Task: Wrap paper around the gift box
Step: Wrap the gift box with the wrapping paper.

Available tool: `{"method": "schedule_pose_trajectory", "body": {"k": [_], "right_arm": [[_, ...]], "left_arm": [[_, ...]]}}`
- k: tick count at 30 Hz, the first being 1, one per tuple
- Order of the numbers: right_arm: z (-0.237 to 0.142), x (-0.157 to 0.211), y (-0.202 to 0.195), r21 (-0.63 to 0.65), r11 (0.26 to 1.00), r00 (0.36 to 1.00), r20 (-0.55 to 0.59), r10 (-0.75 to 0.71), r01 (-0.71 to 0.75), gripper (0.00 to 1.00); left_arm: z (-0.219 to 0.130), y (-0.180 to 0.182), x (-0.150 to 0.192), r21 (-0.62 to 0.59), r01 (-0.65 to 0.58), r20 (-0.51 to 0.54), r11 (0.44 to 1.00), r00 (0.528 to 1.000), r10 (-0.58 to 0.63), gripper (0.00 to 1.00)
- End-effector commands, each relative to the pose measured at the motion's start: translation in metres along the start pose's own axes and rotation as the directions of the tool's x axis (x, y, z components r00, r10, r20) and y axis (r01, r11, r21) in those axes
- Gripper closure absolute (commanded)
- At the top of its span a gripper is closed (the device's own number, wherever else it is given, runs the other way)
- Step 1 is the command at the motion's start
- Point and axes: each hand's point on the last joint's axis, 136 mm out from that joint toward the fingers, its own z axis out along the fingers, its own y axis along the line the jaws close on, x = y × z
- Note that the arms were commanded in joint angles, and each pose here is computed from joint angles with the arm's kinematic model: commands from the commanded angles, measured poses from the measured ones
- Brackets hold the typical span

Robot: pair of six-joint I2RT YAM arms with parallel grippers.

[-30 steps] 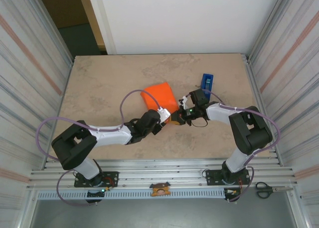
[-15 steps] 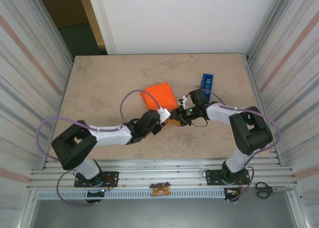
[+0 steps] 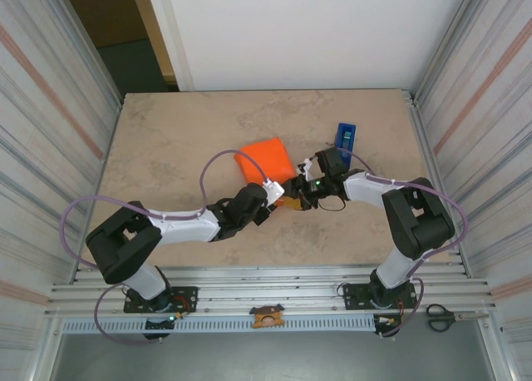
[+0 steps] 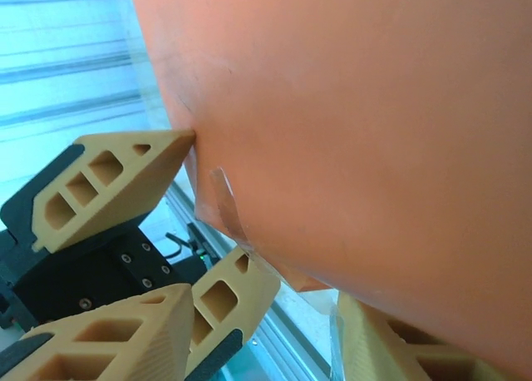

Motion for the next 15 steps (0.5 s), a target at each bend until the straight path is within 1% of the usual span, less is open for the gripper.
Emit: {"method": "schedule_pose_trajectory", "body": {"k": [1,4,7,11,15], "right_arm": [[-0.0048,-0.0035,0.0218,-0.041,0.999,0.999,0.021,-0.031,0.032,0.49],[-0.0060,-0.0037,0.0232,-0.042,0.999,0.999,0.030,-0.031,0.032,0.43],[-0.0068,-0.0036,0.0247,-0.043,0.999,0.999,0.038,-0.030,0.032,0.34],[-0.0077,-0.0040,0.0258,-0.043,0.999,0.999,0.047,-0.018,0.020,0.25],[-0.0084,-0.0055,0.0312,-0.051,0.999,0.998,0.067,-0.015,0.018,0.20]], "left_arm": [[-0.0001,-0.0296,0.0899,0.120,-0.013,-0.274,0.993,0.961,0.046,0.53],[-0.0003,-0.0299,0.0888,0.120,-0.014,-0.271,0.993,0.961,0.046,0.53],[0.0000,-0.0297,0.0891,0.120,-0.013,-0.273,0.993,0.961,0.045,0.53],[0.0003,-0.0304,0.0882,0.123,-0.013,-0.272,0.992,0.961,0.046,0.53],[0.0003,-0.0304,0.0891,0.122,-0.014,-0.275,0.992,0.960,0.047,0.53]]}}
